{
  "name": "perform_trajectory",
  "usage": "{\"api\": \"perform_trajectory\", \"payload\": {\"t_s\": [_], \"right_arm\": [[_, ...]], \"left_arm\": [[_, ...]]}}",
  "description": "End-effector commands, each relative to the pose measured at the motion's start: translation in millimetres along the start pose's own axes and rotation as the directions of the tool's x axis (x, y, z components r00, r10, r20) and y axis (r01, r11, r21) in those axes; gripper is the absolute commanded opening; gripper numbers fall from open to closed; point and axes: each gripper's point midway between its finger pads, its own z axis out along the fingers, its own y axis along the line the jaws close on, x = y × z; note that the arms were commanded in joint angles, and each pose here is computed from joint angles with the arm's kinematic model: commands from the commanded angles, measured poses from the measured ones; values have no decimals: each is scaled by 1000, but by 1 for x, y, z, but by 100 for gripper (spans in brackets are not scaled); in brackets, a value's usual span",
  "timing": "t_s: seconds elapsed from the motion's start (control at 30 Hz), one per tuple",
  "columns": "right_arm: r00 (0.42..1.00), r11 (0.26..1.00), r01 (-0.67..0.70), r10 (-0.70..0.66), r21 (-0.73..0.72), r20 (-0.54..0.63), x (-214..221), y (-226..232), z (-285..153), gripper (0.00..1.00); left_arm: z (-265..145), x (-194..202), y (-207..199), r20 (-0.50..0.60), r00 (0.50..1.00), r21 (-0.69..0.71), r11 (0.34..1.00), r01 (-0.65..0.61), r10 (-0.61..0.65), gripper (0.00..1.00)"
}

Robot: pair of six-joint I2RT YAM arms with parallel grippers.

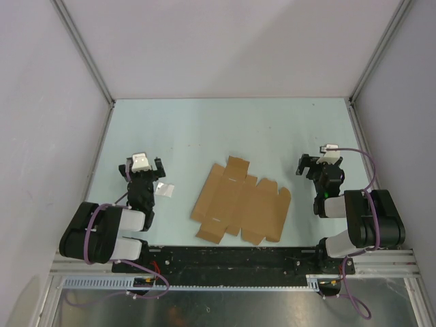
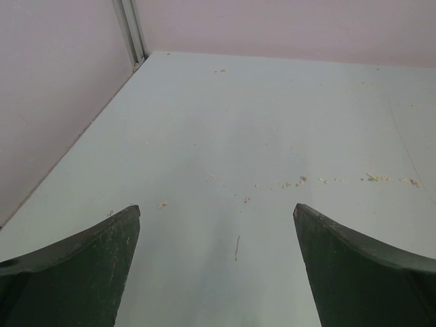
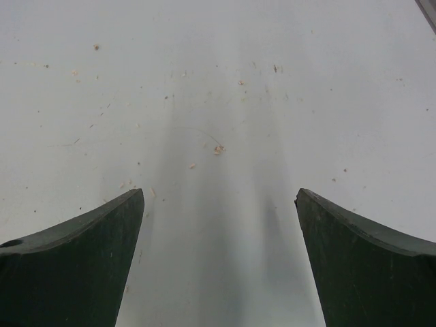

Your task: Fold the paper box

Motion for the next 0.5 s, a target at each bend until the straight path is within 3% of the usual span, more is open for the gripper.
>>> {"api": "perform_trajectory", "payload": {"t_s": [0.0, 0.47], "right_arm": [[999, 1000, -2, 1, 5, 46, -15, 0, 6, 100], [999, 1000, -21, 21, -7, 48, -16, -6, 5, 100]], "left_arm": [[7, -14, -2, 43, 999, 8, 1000, 11, -12, 100], [8, -14, -3, 39, 999, 15, 1000, 14, -14, 99]]}}
